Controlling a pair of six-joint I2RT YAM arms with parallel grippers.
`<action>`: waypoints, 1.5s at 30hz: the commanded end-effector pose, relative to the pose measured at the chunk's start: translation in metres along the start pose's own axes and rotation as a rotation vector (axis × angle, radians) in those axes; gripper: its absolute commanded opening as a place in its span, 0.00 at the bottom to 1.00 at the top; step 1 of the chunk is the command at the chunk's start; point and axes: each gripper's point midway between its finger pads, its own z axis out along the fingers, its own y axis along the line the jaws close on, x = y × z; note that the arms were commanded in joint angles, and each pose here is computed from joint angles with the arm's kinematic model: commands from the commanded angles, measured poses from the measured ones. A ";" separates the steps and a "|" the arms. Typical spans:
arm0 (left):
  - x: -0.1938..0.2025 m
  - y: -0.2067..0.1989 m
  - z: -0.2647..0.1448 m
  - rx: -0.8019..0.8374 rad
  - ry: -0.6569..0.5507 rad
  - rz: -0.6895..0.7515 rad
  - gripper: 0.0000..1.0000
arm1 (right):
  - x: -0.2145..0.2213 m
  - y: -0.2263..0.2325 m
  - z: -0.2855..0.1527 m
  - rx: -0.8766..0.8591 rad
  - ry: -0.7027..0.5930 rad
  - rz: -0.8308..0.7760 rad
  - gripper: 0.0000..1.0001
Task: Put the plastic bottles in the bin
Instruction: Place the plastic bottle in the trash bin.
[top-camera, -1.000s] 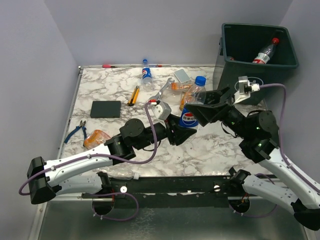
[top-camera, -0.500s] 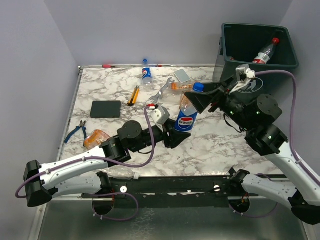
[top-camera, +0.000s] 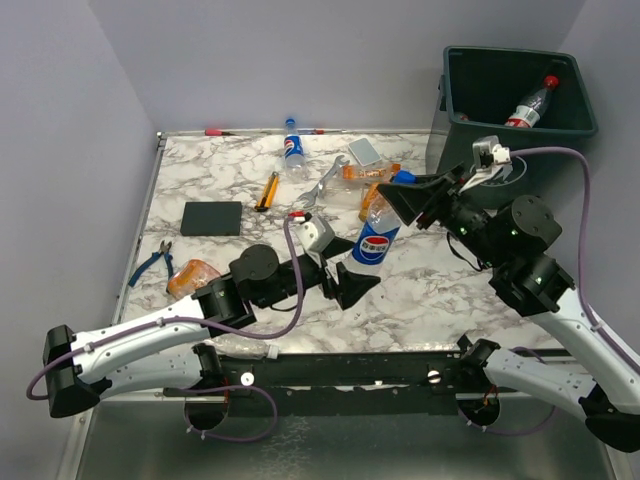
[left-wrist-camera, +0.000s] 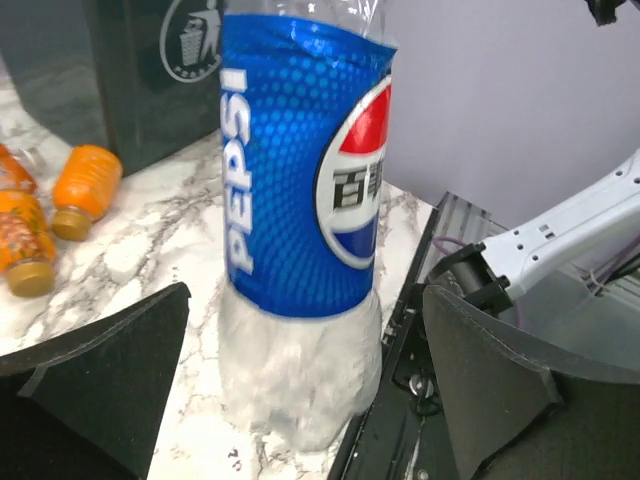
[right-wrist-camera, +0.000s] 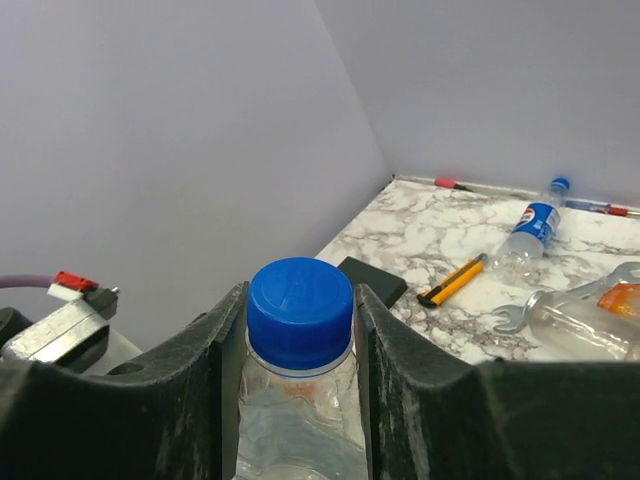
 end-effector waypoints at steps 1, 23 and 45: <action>-0.023 0.021 -0.021 -0.127 -0.072 0.060 0.99 | -0.046 -0.019 -0.012 0.172 -0.105 -0.031 0.01; 0.021 0.131 -0.136 -0.676 -0.139 0.259 0.99 | -0.270 -0.102 -0.059 1.034 -0.775 -0.588 0.01; 0.028 0.132 -0.135 -0.658 -0.114 0.299 0.99 | -0.216 -0.380 -0.043 1.217 -0.637 -0.184 0.01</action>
